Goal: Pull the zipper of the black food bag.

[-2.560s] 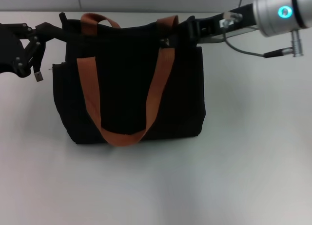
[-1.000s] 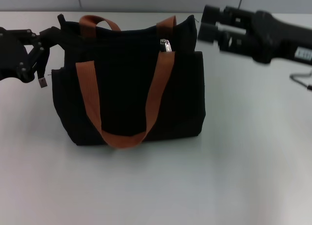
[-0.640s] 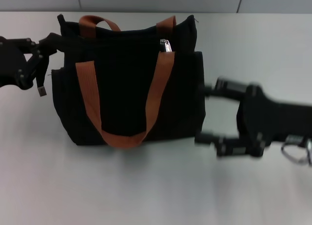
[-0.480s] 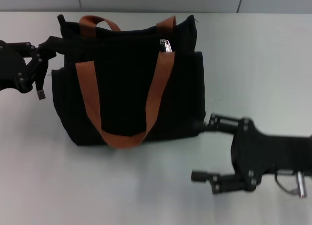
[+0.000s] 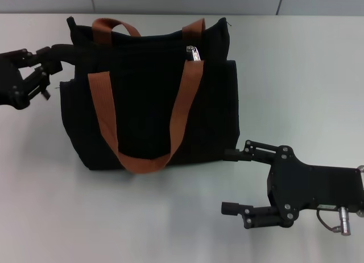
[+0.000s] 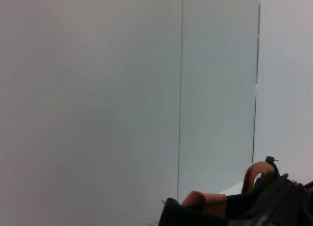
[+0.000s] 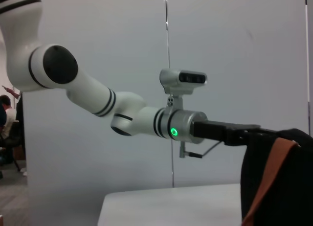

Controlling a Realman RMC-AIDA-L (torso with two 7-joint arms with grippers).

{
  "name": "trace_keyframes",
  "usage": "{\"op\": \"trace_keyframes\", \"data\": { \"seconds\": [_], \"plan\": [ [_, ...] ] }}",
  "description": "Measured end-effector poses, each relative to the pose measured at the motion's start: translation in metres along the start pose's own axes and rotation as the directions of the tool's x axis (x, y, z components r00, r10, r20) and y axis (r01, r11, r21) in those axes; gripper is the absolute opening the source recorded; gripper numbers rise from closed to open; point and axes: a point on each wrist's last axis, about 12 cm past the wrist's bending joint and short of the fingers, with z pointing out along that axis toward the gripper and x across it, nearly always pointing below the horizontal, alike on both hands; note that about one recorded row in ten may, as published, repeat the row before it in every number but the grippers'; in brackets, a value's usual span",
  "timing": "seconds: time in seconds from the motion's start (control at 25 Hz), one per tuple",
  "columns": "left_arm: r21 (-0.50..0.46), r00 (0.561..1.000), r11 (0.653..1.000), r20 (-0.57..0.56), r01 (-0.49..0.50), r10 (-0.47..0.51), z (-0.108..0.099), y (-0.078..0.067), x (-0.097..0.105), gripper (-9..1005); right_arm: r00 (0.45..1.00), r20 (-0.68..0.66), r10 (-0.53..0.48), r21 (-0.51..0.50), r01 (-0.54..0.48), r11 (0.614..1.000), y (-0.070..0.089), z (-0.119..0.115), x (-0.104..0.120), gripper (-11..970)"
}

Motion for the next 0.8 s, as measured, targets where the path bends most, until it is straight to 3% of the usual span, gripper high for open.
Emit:
{"op": "trace_keyframes", "data": {
  "seconds": [0.2,0.32,0.44,0.56,0.8],
  "plan": [
    [0.018,0.999,0.999,-0.005,0.045,-0.045,-0.007,0.004,-0.007,304,1.0,-0.021,0.014,0.026,-0.013,1.0,-0.003,0.003,0.004,835],
    [0.073,0.992,0.989,0.008,0.126,-0.127,-0.023,0.011,-0.025,403,0.999,-0.037,0.021,0.042,-0.019,0.999,-0.007,0.006,0.007,835],
    [0.128,0.989,0.981,0.015,0.146,-0.149,-0.029,0.012,-0.035,503,0.999,-0.032,0.027,0.052,-0.025,0.998,-0.01,0.01,0.006,835],
    [0.265,0.989,0.954,0.015,0.137,-0.146,-0.032,0.003,-0.046,589,0.999,-0.027,0.026,0.054,-0.024,0.998,-0.011,0.011,0.006,835],
    [0.368,0.996,0.926,-0.014,0.082,-0.082,-0.021,-0.014,-0.034,749,0.999,-0.023,0.028,0.055,-0.027,0.998,-0.011,0.011,0.006,834]
  ]
}}
